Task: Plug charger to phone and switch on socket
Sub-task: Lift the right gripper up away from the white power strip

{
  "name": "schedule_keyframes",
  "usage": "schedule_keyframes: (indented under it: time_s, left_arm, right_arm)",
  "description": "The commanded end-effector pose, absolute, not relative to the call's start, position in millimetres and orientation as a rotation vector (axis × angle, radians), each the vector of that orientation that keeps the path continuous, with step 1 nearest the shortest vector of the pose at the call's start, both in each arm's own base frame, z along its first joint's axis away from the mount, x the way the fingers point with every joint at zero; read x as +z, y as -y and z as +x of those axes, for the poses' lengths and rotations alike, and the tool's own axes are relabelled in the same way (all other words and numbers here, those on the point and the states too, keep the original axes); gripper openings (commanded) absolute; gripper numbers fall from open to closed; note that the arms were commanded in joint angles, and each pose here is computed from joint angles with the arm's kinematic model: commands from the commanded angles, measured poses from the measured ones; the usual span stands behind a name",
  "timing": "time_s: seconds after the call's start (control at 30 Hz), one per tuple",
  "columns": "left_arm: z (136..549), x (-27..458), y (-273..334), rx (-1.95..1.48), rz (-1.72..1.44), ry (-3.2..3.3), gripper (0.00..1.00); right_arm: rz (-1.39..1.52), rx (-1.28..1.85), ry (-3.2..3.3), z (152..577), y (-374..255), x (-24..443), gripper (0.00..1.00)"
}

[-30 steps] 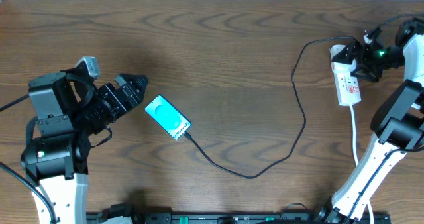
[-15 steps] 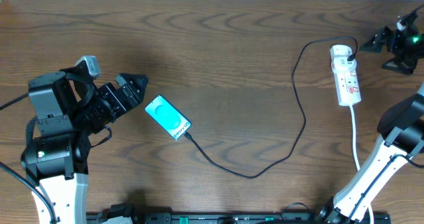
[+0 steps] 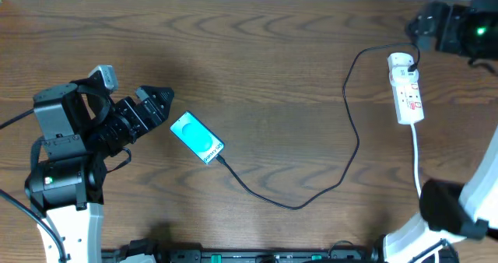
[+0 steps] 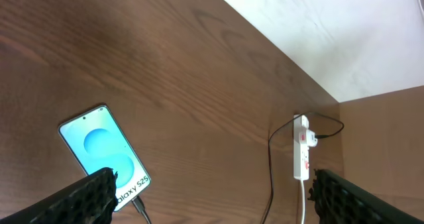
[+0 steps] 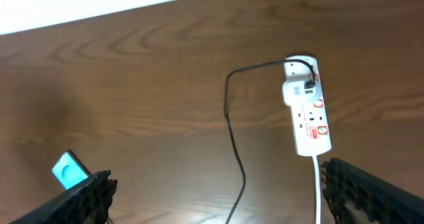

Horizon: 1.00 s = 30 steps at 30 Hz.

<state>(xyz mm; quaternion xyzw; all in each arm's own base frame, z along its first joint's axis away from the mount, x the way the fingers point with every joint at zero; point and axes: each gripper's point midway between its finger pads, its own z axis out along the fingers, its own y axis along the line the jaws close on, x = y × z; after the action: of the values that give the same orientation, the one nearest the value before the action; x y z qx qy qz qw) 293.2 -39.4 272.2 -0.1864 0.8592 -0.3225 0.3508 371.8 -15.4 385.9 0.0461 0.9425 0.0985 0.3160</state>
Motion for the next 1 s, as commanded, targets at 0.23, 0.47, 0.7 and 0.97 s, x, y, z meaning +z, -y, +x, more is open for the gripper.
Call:
schedule_keyframes:
  time_s: [0.23,0.47,0.7,0.97]
  left_arm:
    - [295,277,36,-0.81,-0.462,-2.214,0.94]
    - [295,277,36,-0.81,-0.462,-2.214,0.94]
    - [295,277,36,-0.81,-0.462,-2.214,0.94]
    - [295,277,36,-0.81,-0.462,-2.214,0.94]
  right_arm:
    - [-0.015,0.157,-2.433,346,-52,410,0.99]
    - [-0.018,0.158,-2.432,346,-53,410,0.99]
    - [-0.018,0.158,-2.432,346,-53,410,0.99]
    - [-0.018,0.158,-2.432,346,-53,410,0.99]
